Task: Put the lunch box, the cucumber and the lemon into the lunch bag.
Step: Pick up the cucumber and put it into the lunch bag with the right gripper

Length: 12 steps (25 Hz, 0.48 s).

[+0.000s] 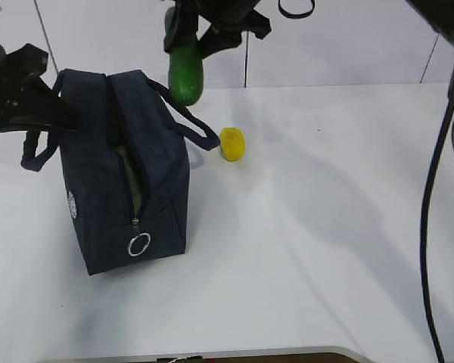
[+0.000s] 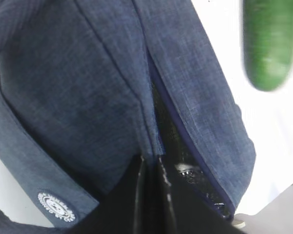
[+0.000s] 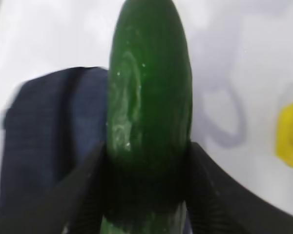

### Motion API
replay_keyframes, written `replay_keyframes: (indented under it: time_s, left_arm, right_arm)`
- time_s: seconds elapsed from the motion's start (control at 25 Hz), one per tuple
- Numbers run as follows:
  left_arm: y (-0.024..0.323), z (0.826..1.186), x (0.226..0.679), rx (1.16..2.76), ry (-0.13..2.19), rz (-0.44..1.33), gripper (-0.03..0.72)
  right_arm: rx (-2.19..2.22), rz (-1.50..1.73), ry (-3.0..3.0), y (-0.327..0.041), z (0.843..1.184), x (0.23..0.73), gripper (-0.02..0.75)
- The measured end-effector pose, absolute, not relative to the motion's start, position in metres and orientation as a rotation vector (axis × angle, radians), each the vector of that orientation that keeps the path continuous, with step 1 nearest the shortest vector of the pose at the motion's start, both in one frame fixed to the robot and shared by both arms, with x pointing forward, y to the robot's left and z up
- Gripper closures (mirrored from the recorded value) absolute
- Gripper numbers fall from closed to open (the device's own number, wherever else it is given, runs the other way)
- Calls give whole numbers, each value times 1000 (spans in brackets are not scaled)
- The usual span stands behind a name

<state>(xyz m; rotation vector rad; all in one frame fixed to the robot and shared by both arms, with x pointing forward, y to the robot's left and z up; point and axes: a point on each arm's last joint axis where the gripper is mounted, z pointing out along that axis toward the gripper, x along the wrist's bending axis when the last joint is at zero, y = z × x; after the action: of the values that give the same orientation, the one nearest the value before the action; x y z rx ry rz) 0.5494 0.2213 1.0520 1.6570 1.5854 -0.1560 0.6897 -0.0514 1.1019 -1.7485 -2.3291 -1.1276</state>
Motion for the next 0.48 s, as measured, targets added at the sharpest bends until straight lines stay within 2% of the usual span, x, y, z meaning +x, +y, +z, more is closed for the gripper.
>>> replay_keyframes:
  time_s: [0.24, 0.48]
  left_arm:
    - [221, 1052, 549, 1660, 1585, -161, 691]
    - [221, 1052, 548, 1667, 1581, -167, 691]
  right_arm:
    - [-1532, -1287, -2271, -46, 1142, 668, 382]
    - [-1379, -1303, -2278, -18, 1148, 648, 382]
